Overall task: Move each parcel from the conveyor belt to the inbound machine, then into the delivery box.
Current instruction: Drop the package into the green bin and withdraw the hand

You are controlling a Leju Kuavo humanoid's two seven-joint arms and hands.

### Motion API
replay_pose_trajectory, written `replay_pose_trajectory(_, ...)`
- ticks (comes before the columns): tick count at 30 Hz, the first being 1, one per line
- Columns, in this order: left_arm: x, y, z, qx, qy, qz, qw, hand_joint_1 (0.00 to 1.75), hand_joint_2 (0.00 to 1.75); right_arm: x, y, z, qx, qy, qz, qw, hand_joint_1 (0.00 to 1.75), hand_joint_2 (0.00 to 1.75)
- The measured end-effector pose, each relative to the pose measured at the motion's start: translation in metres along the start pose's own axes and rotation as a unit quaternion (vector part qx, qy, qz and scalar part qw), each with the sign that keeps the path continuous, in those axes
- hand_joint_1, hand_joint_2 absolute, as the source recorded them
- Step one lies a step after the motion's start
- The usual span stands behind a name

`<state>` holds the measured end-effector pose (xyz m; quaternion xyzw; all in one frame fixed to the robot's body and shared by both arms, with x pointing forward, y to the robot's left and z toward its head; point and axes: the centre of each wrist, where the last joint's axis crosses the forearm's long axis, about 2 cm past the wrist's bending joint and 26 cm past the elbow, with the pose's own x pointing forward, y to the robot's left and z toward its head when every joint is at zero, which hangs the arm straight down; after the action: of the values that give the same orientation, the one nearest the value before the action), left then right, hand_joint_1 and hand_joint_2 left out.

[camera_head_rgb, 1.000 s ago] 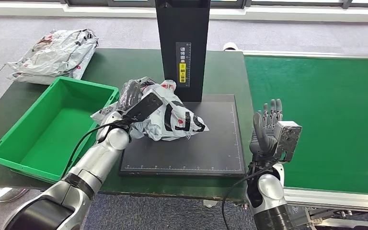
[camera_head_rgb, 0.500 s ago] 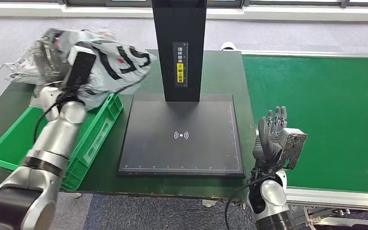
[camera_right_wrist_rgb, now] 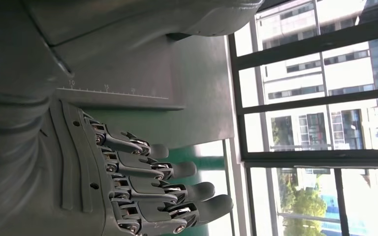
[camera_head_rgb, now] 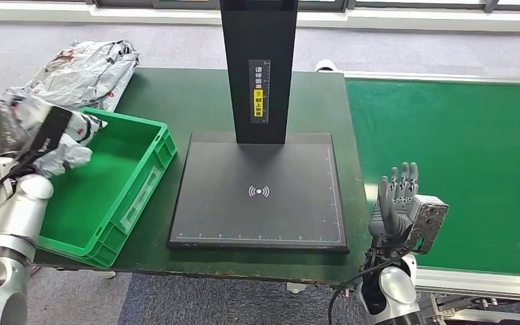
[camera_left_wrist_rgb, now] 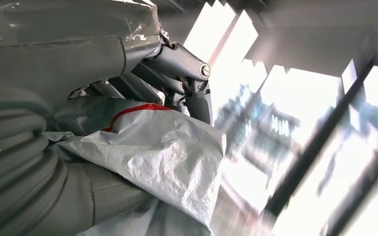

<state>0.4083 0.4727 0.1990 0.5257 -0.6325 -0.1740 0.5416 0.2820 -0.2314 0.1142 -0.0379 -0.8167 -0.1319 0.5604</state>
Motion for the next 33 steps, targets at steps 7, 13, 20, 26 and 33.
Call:
replay_pose_trajectory(7,-0.01,-0.015,0.007,-0.149,-0.004,-0.086,0.985,0.0,1.75,0.001,-0.005,0.002,0.005,-0.001,-0.001,1.0,0.0,1.75)
replay_pose_trajectory(13,-0.035,-0.036,0.033,-0.444,-0.042,-0.062,0.893,0.0,1.75,0.001,-0.009,-0.001,0.036,0.003,-0.002,0.999,0.0,1.75)
replay_pose_trajectory(20,-0.045,-0.034,0.04,-0.521,-0.065,0.05,0.849,0.0,0.87,-0.001,-0.018,0.002,0.035,0.018,0.005,0.999,0.0,1.75)
replay_pose_trajectory(26,-0.03,-0.034,0.029,-0.467,-0.054,0.068,0.88,0.0,0.0,0.0,-0.024,0.007,0.031,0.023,0.015,0.999,0.0,1.75)
replay_pose_trajectory(33,0.013,-0.023,-0.003,-0.31,-0.05,0.149,0.938,0.0,0.0,0.006,-0.029,0.013,0.017,0.023,0.021,0.999,0.0,1.75)
